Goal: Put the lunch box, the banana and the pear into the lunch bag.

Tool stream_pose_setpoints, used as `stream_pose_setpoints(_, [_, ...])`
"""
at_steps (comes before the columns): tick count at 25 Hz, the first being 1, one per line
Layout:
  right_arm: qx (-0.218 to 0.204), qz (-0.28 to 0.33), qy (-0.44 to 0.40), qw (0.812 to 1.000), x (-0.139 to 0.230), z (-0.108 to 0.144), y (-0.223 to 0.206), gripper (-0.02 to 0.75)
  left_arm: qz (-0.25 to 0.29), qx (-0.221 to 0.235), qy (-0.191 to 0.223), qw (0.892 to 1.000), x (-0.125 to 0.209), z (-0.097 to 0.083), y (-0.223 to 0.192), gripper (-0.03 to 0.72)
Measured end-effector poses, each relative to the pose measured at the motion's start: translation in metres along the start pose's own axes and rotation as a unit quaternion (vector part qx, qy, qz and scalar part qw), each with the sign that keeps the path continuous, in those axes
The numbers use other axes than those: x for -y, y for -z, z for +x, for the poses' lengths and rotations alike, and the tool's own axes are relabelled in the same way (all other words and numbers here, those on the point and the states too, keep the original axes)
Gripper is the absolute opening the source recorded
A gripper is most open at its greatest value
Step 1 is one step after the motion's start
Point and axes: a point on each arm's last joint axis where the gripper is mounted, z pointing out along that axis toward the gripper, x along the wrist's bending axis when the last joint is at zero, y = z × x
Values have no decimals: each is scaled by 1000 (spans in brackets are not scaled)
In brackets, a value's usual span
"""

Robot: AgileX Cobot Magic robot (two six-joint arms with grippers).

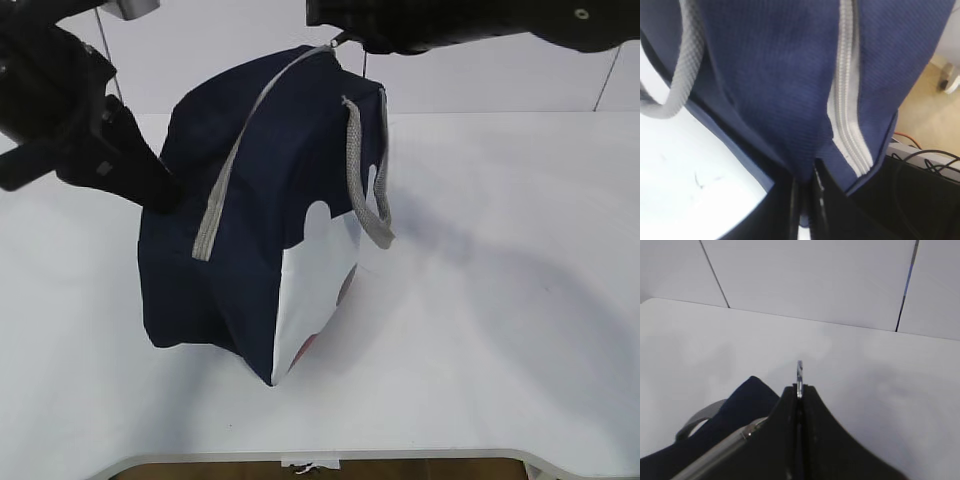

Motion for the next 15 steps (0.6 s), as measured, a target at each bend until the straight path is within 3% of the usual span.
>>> stream_pose_setpoints(15, [52,35,-24,998,10,-28,-50,1,29,-8,2,1000,5,1,0,-2])
